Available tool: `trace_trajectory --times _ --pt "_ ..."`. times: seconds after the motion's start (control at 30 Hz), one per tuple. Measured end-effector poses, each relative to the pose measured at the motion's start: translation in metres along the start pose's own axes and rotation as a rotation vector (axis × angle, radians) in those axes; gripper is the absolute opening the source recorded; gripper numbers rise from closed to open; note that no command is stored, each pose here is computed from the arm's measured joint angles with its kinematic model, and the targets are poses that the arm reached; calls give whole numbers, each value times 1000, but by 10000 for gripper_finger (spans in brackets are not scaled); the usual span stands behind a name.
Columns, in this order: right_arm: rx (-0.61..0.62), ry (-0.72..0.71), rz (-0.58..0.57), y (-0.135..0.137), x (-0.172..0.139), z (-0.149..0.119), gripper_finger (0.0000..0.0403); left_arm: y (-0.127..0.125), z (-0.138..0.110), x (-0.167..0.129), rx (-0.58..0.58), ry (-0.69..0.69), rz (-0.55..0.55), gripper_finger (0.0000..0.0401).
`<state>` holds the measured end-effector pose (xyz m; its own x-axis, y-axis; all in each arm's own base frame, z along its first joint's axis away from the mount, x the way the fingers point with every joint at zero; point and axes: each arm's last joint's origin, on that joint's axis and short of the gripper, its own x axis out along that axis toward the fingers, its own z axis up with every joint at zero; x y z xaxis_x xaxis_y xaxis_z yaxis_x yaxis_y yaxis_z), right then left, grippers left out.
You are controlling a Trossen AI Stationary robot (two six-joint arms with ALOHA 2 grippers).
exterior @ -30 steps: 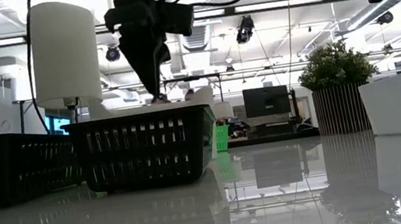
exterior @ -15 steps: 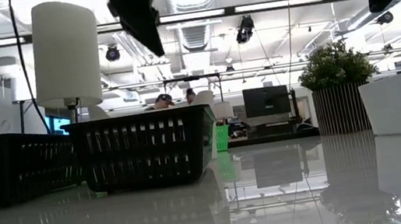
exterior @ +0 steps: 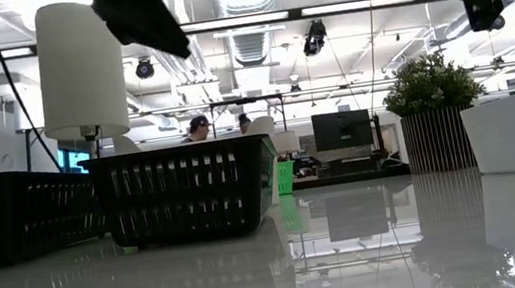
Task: Stack baskets by color
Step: Stack the center black bin on top of the bottom black bin
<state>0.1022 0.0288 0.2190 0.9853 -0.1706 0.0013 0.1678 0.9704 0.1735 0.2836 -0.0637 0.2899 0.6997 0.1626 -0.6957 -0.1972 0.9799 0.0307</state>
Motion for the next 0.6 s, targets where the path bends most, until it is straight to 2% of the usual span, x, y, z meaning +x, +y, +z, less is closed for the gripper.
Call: trace_trajectory --times 0.2,0.33,0.43,0.6 --pt "-42 134 -20 18 25 -1 68 7 -9 -10 40 -185 61 141" --pt "-49 165 -27 30 40 12 68 12 -15 -15 64 -294 72 141" --pt "-58 193 -15 39 49 25 68 16 -25 -17 60 -329 65 141" --pt "-112 307 32 55 65 38 68 20 -45 -11 60 -311 69 141"
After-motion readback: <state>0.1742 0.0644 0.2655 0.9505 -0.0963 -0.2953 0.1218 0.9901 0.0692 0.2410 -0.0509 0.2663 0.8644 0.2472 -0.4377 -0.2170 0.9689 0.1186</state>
